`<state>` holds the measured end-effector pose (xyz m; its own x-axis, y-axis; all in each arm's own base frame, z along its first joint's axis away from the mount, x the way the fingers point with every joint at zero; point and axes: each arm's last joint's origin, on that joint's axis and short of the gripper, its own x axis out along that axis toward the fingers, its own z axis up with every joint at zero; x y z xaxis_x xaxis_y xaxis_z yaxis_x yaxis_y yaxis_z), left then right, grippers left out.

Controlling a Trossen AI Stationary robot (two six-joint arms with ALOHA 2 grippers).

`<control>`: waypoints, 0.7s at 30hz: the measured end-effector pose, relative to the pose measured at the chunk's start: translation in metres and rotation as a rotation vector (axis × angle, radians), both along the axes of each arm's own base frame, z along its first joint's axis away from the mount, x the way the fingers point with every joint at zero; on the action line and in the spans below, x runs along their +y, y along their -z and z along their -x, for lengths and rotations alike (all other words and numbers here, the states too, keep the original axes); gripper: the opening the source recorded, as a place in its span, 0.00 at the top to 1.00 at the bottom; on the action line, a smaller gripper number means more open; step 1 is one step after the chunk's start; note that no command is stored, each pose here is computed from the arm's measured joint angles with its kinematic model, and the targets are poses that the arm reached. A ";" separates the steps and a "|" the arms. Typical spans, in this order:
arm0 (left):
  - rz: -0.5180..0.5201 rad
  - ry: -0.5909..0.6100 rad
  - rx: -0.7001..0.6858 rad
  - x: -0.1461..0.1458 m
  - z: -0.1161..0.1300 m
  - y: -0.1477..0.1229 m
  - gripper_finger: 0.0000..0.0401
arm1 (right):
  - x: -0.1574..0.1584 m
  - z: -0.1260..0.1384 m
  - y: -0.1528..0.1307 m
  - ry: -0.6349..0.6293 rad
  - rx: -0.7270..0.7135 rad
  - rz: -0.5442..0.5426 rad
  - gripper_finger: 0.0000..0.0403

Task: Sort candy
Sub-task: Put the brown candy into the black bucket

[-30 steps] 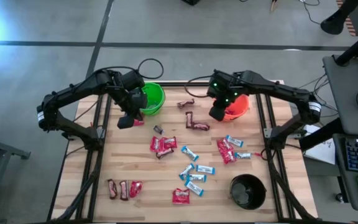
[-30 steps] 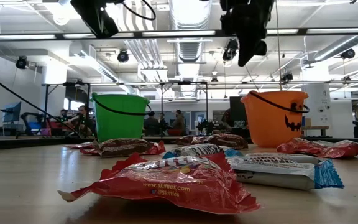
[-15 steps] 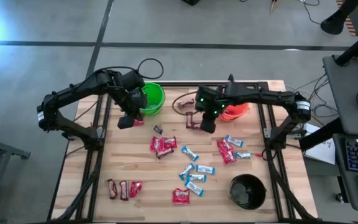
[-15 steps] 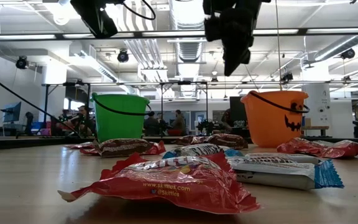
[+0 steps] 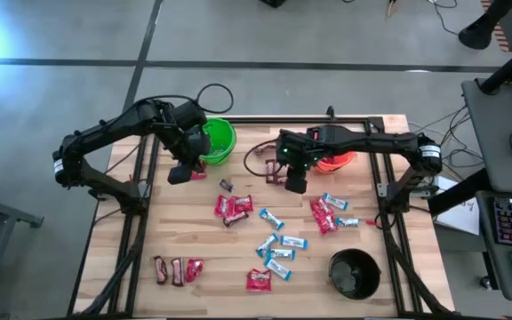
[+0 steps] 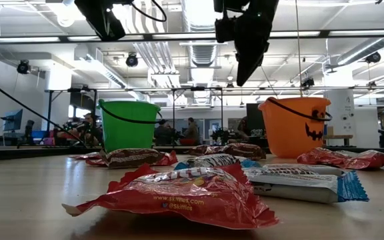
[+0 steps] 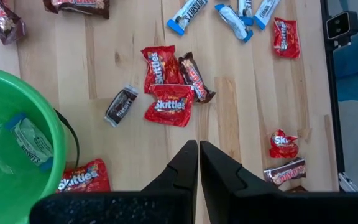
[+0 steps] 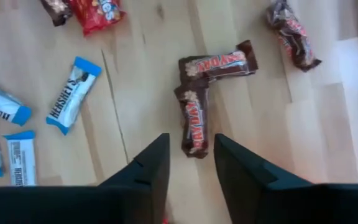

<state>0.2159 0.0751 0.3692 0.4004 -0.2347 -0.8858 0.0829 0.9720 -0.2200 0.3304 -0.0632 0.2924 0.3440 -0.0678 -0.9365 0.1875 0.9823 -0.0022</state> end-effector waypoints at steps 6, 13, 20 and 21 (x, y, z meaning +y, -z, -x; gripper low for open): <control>-0.008 0.013 -0.002 0.000 0.000 0.000 1.00 | -0.001 -0.008 0.015 -0.001 0.046 -0.008 0.61; -0.002 0.015 0.013 -0.001 0.002 0.000 1.00 | -0.006 -0.021 0.044 0.043 0.143 0.042 0.59; -0.001 0.047 0.042 -0.002 0.005 0.001 1.00 | -0.007 -0.027 0.058 0.112 0.171 0.017 0.60; -0.005 0.058 0.041 -0.002 0.005 0.002 1.00 | -0.007 -0.027 0.059 0.112 0.174 0.017 0.60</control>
